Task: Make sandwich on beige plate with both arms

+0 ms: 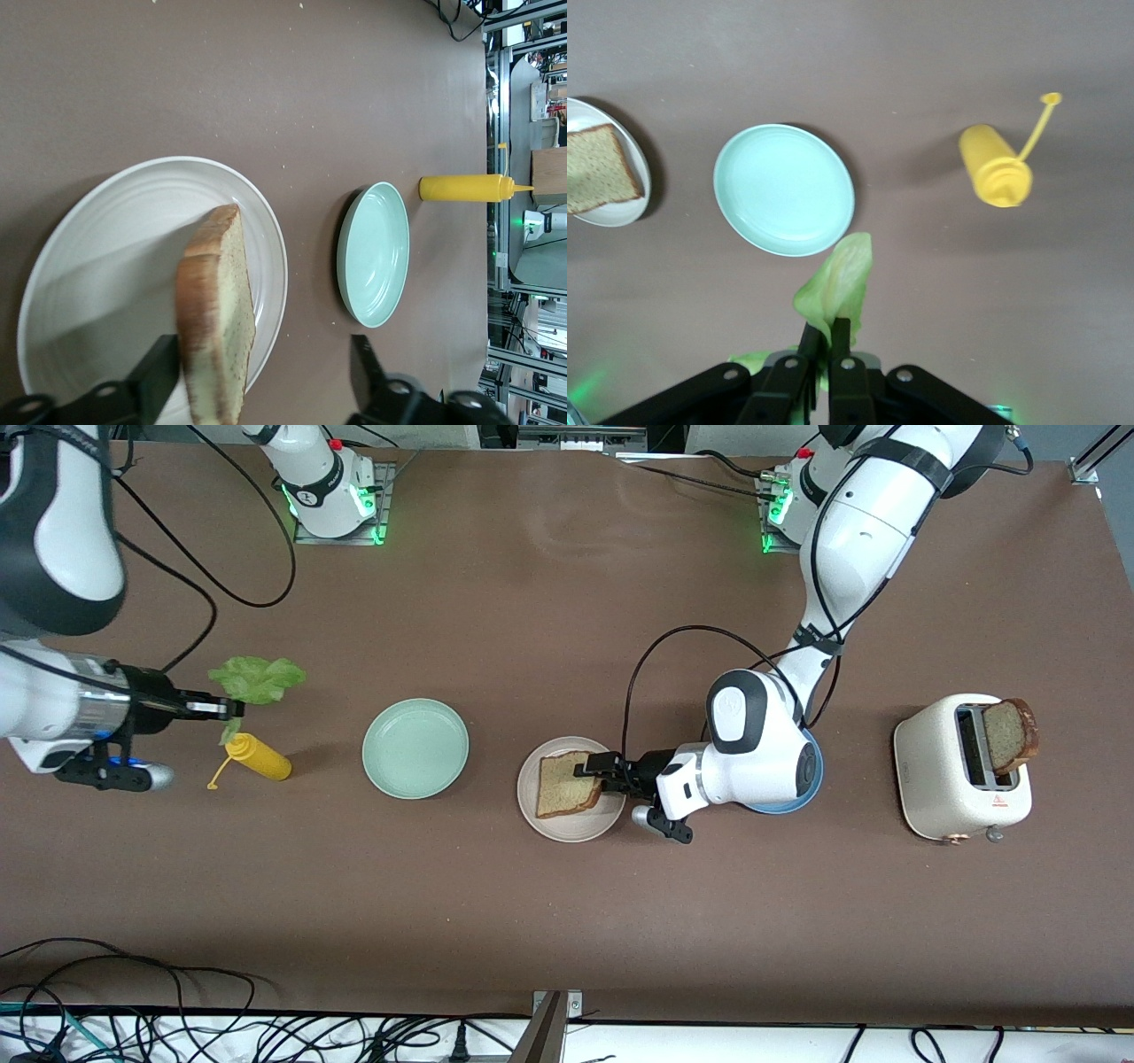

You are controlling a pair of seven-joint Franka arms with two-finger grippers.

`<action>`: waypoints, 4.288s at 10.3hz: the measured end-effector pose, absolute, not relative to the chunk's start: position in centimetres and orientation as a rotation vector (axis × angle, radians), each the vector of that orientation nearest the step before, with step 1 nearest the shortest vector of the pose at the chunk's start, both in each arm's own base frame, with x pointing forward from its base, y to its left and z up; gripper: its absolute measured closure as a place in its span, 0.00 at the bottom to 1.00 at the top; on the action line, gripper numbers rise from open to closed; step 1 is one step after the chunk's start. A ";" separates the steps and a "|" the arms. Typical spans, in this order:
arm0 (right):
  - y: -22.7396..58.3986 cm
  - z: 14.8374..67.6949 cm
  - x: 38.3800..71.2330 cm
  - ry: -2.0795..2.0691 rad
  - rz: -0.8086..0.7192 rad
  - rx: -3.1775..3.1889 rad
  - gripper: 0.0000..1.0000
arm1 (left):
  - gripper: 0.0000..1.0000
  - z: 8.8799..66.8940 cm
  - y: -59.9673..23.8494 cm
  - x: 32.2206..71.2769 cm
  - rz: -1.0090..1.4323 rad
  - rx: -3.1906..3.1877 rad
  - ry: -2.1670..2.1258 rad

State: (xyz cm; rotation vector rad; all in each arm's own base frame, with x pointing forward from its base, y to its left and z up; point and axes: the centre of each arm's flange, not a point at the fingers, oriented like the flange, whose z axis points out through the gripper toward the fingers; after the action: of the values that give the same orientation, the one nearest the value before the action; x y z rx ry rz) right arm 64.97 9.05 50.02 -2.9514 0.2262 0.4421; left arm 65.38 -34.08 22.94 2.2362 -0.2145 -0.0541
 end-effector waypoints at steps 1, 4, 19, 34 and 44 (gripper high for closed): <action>11.6 50.2 64.9 0.253 0.412 -2.960 0.93 | 0.00 23.2 -33.8 65.6 -0.047 2.237 -0.214; 18.6 50.2 64.7 0.322 0.322 -2.950 0.93 | 0.00 25.2 -32.6 66.1 -0.046 2.262 -0.257; 36.1 38.7 66.0 1.059 0.471 -2.348 0.93 | 0.00 48.6 -7.6 66.7 -0.016 3.061 -0.467; 37.4 21.7 66.7 1.340 0.669 -2.071 0.93 | 0.00 58.0 -3.5 58.5 -0.211 3.123 -0.376; 37.9 19.4 66.3 1.353 0.701 -2.071 0.72 | 0.00 57.9 -5.0 56.4 -0.109 3.150 -0.396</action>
State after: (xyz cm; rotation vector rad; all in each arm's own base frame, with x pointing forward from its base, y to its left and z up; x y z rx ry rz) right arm 66.33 37.90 19.35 -2.0715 1.3528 0.7008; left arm 56.39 -5.03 57.91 3.1500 -0.3962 -0.1086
